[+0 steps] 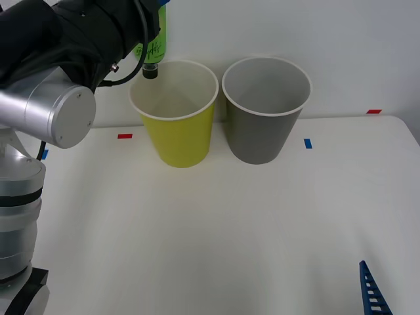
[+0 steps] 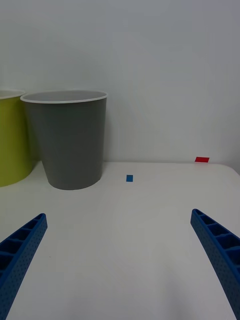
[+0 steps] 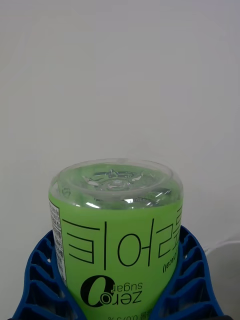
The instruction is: Put cans in the gray bin and PET bottles in the light green bin.
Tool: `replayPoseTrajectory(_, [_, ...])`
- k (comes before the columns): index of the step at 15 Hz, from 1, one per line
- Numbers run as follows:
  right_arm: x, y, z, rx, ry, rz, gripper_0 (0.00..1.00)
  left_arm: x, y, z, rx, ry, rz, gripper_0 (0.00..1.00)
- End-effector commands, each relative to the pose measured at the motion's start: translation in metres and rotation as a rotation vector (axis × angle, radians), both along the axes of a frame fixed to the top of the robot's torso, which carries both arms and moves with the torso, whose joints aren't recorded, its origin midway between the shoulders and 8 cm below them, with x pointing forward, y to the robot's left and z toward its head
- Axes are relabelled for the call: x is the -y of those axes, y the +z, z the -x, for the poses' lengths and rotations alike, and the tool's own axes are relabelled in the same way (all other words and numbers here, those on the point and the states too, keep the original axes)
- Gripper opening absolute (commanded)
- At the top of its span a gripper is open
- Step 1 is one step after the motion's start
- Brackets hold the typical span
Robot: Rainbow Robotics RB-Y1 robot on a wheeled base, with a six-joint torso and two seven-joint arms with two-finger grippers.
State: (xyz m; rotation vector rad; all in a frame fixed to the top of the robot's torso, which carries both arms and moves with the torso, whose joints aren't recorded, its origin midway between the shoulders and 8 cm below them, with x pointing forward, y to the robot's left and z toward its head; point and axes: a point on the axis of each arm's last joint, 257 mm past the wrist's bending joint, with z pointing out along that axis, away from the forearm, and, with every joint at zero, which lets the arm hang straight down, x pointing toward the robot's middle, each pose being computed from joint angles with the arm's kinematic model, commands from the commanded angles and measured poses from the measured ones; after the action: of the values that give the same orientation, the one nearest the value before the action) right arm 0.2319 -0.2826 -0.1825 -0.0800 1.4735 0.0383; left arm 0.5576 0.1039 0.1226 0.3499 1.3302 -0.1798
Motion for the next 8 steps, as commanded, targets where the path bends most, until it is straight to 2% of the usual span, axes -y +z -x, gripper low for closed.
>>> replayPoseTrajectory(1, [0.0,0.0,0.0,0.0,0.0,0.0,1.0,0.015,-0.001,-0.013,0.014,-0.02,0.024,0.0])
replayPoseTrajectory(4, [0.0,0.0,0.0,0.0,0.0,0.0,1.0,0.031,-0.006,-0.021,0.012,-0.028,0.018,0.0])
replayPoseTrajectory(8, [0.0,0.0,0.0,0.0,0.0,0.0,1.0,0.045,-0.017,-0.032,-0.009,-0.049,0.065,0.0])
